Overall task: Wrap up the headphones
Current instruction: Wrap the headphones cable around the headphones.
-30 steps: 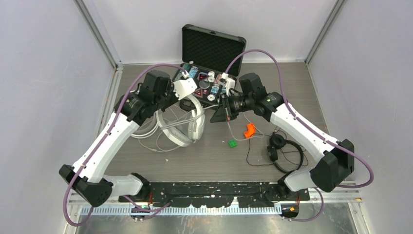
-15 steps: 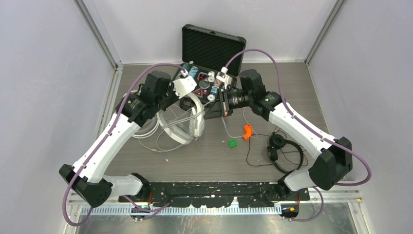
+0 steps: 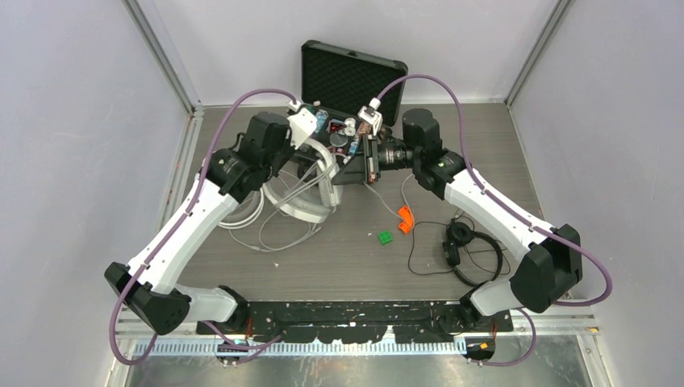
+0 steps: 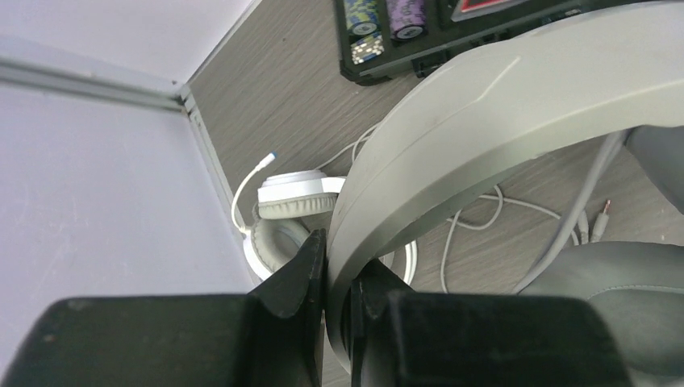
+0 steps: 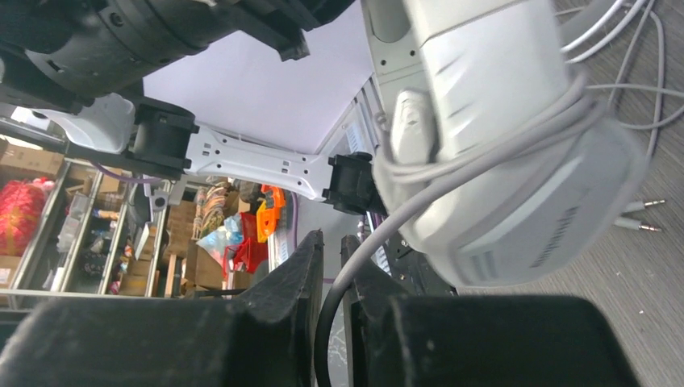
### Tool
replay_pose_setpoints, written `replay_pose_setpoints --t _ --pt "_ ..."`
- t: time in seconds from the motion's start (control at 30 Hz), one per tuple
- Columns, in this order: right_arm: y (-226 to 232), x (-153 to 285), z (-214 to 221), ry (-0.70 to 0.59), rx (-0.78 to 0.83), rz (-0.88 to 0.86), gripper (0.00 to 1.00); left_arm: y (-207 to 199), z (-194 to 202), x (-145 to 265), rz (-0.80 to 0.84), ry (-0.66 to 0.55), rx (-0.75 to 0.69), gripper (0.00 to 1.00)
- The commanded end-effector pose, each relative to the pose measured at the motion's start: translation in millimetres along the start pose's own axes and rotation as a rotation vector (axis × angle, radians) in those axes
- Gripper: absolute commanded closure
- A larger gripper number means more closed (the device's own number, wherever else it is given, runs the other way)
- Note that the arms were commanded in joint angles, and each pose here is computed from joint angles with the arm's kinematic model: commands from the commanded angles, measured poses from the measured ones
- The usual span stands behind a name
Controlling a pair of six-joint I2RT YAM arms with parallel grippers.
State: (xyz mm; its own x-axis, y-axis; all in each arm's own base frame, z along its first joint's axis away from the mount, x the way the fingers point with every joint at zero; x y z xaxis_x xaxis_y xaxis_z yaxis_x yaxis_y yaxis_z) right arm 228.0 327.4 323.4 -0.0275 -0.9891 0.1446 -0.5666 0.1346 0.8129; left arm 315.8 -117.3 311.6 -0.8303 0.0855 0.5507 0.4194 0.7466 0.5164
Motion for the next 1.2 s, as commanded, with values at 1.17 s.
replay_pose_setpoints --t 1.17 --pt "28 -18 -47 -0.21 0.29 0.031 0.73 29 -71 -17 -0.272 -0.162 0.928 1.0"
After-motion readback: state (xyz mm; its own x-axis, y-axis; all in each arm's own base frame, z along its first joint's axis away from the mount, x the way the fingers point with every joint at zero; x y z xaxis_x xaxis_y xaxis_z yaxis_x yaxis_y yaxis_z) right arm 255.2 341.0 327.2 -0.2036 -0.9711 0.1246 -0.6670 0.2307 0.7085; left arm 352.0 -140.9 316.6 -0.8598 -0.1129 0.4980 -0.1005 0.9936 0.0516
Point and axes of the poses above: each gripper's point midway between its finger pads, its own x axis back along the fingers, its own y axis along the line the jaws close on, z = x × y, the point moved 1 cm from there along x, back along the fingers, and after that the axes turned 1 degree about x, right-handed, at the moved point
